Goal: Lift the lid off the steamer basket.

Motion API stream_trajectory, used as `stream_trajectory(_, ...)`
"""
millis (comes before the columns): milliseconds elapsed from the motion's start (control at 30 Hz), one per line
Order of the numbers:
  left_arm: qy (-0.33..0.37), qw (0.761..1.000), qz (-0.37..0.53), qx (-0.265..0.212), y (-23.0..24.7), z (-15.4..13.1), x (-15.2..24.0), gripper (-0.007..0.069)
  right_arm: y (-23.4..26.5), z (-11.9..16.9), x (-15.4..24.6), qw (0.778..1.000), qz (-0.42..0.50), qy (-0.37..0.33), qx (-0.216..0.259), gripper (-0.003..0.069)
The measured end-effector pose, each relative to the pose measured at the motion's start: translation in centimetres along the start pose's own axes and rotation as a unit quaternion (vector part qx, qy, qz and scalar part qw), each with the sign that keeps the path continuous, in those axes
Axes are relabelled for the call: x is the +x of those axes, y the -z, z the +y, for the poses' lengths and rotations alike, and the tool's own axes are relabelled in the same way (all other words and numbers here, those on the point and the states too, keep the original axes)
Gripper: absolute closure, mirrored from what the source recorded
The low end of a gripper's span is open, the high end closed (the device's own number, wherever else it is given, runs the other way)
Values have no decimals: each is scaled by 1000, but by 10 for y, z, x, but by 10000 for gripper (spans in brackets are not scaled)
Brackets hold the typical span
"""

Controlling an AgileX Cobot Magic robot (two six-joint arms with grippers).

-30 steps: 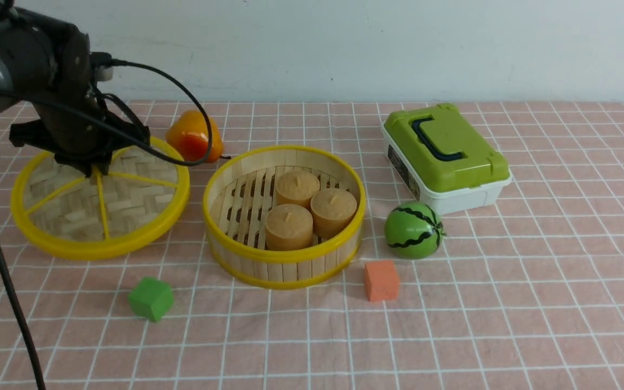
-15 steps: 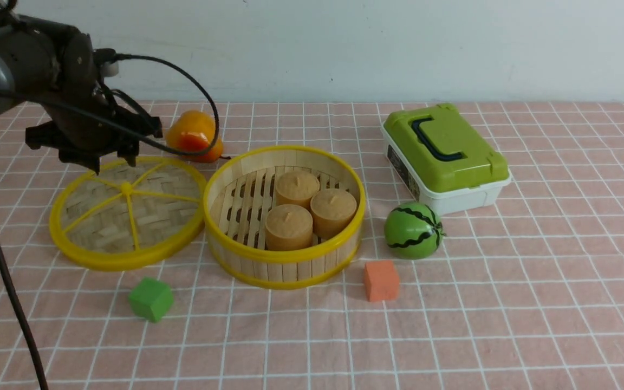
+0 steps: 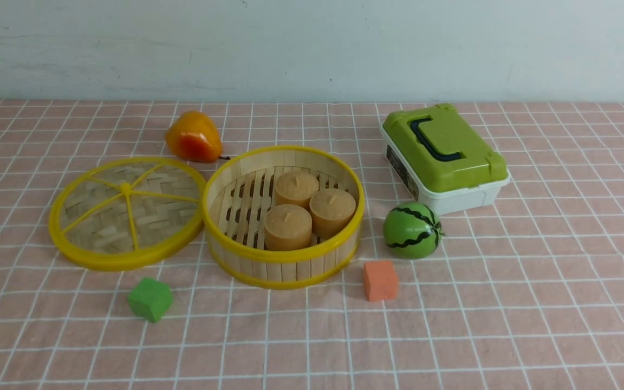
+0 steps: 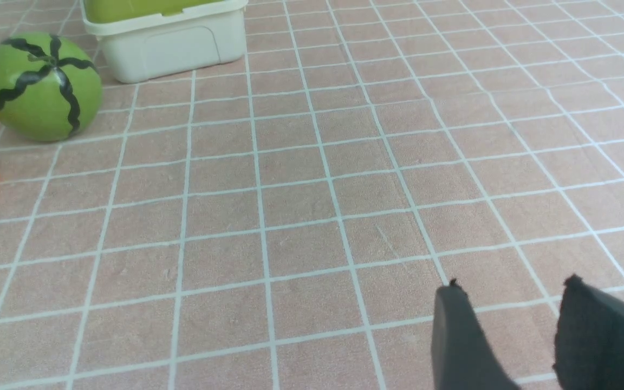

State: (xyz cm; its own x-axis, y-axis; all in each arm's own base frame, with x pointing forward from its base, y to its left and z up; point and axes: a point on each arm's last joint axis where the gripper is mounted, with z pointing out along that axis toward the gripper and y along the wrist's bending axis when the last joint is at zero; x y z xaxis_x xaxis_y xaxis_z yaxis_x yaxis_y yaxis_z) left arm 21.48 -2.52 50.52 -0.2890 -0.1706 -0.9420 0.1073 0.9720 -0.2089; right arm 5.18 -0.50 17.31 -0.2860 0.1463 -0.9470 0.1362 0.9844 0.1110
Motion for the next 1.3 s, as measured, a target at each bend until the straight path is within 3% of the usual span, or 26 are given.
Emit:
stream_trajectory(33, 2, 1000, -1, 16, 15, 1, 12, 638, 0, 0, 0, 1000, 0, 0, 0, 418)
stream_trajectory(300, 6, 1000, 27, -8, 67, 20, 126, 638, 0, 0, 0, 1000, 0, 0, 0, 418)
stream_trajectory(567, 12, 997, 72, -16, 85, 39, 230, 638, 0, 0, 0, 1000, 0, 0, 0, 418)
stream_trajectory(800, 10, 993, 117, -30, 77, 51, 283, 638, 0, 0, 0, 1000, 0, 0, 0, 418)
stream_trajectory(933, -10, 997, 72, -27, 75, 52, 279, 638, 0, 0, 0, 1000, 0, 0, 0, 418)
stream_trajectory(1200, -12, 987, -158, 5, 74, 61, 310, 638, 0, 0, 0, 1000, 0, 0, 0, 418)
stream_trajectory(1300, -9, 986, -166, 7, 74, 63, 322, 638, 0, 0, 0, 1000, 0, 0, 0, 418)
